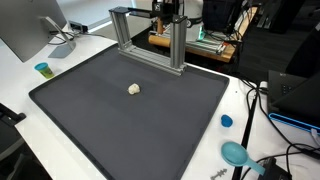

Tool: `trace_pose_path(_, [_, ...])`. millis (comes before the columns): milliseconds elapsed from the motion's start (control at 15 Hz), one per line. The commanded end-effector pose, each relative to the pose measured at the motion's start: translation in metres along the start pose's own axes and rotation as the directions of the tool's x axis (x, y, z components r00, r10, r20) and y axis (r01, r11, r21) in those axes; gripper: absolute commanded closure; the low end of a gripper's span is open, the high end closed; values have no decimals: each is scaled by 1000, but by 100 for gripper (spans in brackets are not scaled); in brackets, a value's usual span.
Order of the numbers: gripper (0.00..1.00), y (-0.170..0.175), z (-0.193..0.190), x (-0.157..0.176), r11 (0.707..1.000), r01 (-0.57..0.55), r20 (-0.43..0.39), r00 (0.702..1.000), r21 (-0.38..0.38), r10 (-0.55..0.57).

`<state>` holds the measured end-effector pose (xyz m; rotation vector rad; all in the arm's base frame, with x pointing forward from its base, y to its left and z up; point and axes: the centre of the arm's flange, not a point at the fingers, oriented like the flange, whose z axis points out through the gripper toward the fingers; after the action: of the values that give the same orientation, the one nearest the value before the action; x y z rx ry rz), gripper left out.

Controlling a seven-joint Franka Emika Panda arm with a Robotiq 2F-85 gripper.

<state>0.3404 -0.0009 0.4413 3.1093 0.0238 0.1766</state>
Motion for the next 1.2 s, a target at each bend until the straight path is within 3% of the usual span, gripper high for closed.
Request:
trace_pose_path(0, [78,4,1,2,999,-25,-29,999,45,26])
trace_pose_path(200, [78,15,-12,27,987,-159,-128,979,-5,157])
trace_pose_path(467, [78,30,-30,87,973,-221,-238,951,-68,200])
trace_pose_path(667, [78,27,-38,146,967,-245,-199,953,-68,227])
trace_pose_path(733, [78,30,-29,89,974,-222,-230,951,-44,207])
trace_pose_path(800, [53,29,-26,101,974,-222,-220,953,-43,207])
trace_pose_path(1000, [53,30,-17,99,974,-223,-201,957,-44,210])
trace_pose_path(1067, [78,30,-18,97,974,-223,-205,956,-44,210])
trace_pose_path(1133, [78,19,-16,102,970,-237,-222,950,-46,222])
